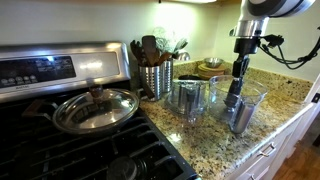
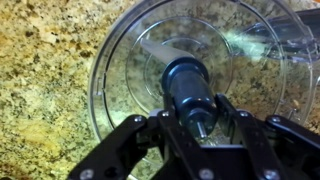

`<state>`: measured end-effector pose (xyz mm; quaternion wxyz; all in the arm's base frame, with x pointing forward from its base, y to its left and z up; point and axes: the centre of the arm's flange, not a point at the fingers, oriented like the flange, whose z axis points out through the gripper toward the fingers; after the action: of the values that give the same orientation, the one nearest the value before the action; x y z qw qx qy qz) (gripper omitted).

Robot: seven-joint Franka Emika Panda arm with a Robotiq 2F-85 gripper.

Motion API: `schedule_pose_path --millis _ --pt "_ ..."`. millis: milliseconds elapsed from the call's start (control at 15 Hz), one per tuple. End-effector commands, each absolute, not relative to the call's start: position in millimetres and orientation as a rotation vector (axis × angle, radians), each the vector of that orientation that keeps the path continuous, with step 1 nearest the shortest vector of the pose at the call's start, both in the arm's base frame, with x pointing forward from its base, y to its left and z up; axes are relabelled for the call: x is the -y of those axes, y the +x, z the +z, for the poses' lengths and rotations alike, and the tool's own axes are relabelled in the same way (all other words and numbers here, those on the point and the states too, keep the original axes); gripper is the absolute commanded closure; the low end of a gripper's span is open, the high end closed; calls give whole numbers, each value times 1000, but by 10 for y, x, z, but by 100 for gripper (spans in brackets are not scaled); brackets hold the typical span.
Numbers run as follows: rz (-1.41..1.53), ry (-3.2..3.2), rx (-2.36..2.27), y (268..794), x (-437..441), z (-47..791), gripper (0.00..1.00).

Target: Put the blades inside the food processor chamber

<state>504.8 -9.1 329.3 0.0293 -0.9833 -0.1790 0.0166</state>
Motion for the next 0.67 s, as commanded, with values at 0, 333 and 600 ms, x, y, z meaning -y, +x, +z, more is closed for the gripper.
schedule_pose_path --millis 0,333,600 --pt "23 -3054 612 4879 -23 3251 81" --pt "-6 -3105 646 4815 -144 3145 81" --pt "-2 -3129 615 4835 -145 3031 81"
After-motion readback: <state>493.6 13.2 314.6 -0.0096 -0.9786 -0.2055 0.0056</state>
